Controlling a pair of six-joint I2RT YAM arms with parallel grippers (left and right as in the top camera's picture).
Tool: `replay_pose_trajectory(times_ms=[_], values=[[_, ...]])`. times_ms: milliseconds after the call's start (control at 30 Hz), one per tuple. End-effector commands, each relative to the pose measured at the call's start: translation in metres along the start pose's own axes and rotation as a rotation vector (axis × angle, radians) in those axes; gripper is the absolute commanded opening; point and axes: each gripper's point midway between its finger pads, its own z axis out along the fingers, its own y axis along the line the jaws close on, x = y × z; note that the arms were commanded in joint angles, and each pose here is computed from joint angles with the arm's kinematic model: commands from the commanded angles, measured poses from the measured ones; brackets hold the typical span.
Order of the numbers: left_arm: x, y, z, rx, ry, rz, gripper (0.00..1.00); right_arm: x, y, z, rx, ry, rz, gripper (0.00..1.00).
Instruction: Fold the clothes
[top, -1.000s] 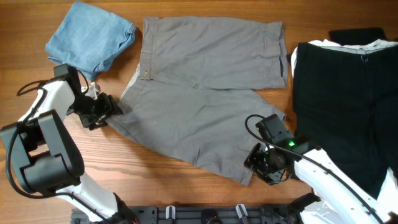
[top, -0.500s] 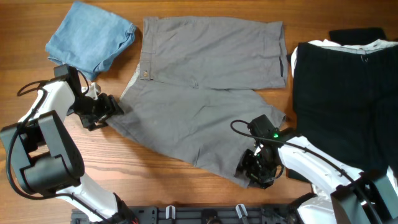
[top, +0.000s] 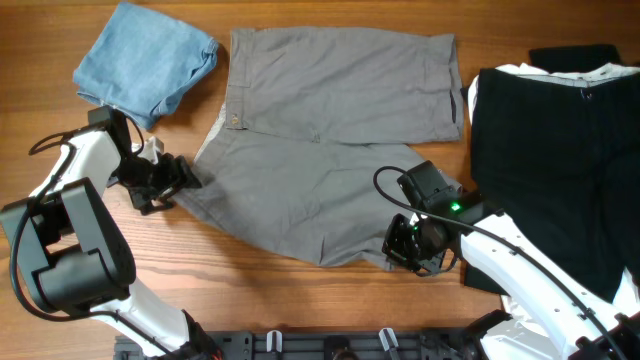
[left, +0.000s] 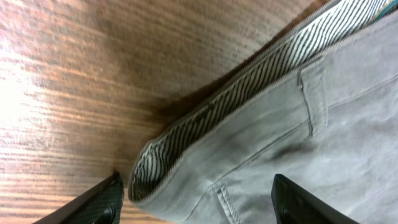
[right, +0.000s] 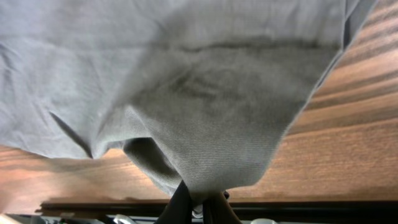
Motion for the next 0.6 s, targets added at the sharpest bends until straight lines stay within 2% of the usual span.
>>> replay_pose_trajectory(times_ms=[0, 33, 133, 200, 233, 267, 300, 433, 567], values=[[0.002, 0.005, 0.0, -0.026, -0.007, 0.024, 0.77, -0.01, -0.001, -0.004, 0.018, -0.063, -0.015, 0.04], [-0.001, 0.009, 0.001, -0.046, -0.018, 0.027, 0.75, -0.011, -0.001, -0.004, 0.016, -0.065, -0.017, 0.04], [-0.012, 0.014, 0.019, -0.043, -0.078, 0.044, 0.52, -0.012, 0.002, -0.004, 0.007, -0.072, -0.02, 0.04], [-0.012, 0.017, 0.03, -0.04, -0.104, 0.052, 0.32, -0.013, 0.002, -0.004, 0.004, -0.074, -0.022, 0.04], [-0.012, 0.018, 0.032, -0.04, -0.107, 0.053, 0.27, -0.013, 0.002, -0.004, 0.004, -0.073, -0.022, 0.05], [-0.011, 0.019, 0.033, -0.04, -0.106, 0.052, 0.11, -0.012, 0.002, -0.004, 0.006, -0.072, -0.021, 0.04], [-0.01, 0.019, 0.033, -0.04, -0.102, 0.051, 0.04, -0.012, 0.002, -0.005, 0.007, -0.071, -0.02, 0.05], [0.006, 0.02, 0.023, -0.047, -0.037, 0.025, 0.04, -0.012, 0.005, -0.02, 0.022, -0.08, -0.018, 0.04], [0.004, -0.009, -0.043, 0.013, -0.121, 0.044, 0.04, -0.025, 0.024, -0.078, 0.036, -0.217, -0.046, 0.04]])
